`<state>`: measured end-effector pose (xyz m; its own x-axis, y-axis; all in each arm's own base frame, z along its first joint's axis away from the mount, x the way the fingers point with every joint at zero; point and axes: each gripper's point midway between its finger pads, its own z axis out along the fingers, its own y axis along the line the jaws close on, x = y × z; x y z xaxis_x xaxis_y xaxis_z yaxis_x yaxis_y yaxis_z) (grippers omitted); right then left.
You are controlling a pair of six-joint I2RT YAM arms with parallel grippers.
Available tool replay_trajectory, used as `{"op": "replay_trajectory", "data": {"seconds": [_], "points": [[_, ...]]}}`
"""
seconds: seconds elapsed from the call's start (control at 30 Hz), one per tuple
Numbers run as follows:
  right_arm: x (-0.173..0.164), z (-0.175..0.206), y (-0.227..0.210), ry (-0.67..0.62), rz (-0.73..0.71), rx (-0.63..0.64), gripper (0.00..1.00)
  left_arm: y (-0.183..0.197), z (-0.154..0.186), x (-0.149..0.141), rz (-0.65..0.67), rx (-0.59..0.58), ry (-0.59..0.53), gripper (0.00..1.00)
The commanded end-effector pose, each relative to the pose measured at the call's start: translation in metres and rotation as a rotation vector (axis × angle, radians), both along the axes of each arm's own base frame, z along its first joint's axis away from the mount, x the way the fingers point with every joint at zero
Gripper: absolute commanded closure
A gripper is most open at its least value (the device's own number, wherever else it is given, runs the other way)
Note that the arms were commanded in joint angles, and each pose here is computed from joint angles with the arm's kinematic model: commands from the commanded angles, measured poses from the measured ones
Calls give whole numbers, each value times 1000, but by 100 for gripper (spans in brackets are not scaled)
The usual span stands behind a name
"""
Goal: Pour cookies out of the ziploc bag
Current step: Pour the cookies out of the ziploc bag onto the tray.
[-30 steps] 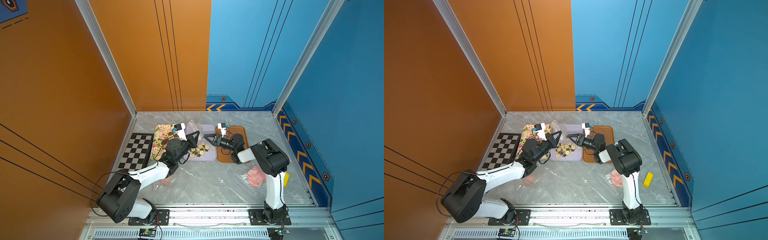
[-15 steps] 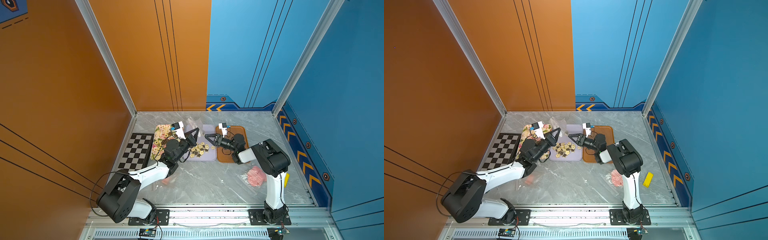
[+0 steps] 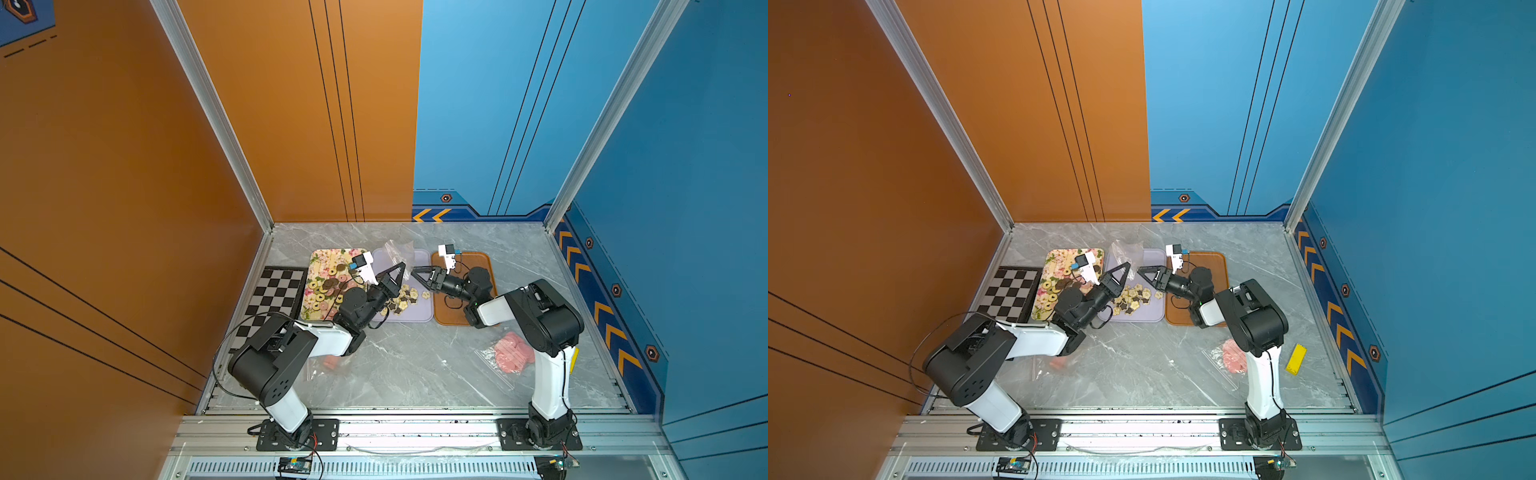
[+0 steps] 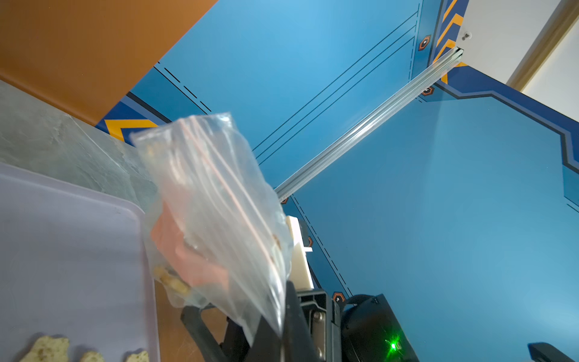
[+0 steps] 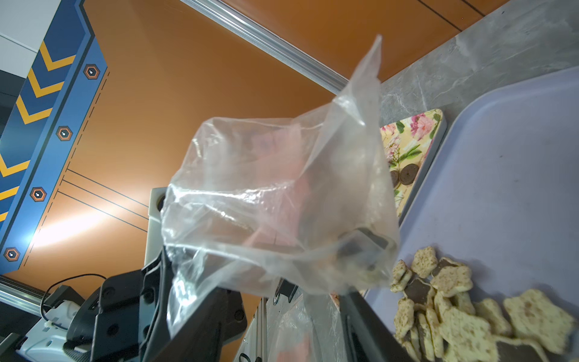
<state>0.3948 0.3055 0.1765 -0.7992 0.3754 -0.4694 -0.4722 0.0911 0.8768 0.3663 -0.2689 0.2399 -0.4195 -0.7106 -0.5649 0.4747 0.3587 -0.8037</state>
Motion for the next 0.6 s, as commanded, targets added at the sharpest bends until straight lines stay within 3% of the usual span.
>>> {"op": "replay_trajectory", "data": {"seconds": [0.0, 0.03, 0.17, 0.33, 0.57], "points": [[3, 8, -7, -19, -34, 18, 43, 6, 26, -10, 5, -94, -48, 100], [3, 8, -7, -20, -36, 18, 44, 6, 26, -12, 2, -95, -48, 100], [3, 7, -8, -18, -39, 16, 65, 13, 28, -16, 18, -93, -56, 100], [5, 7, -13, -18, -55, 15, 100, 15, 23, -16, 17, -93, -40, 100], [8, 6, -23, -26, -101, 5, 100, 43, 4, -20, 52, -67, -2, 100]]}}
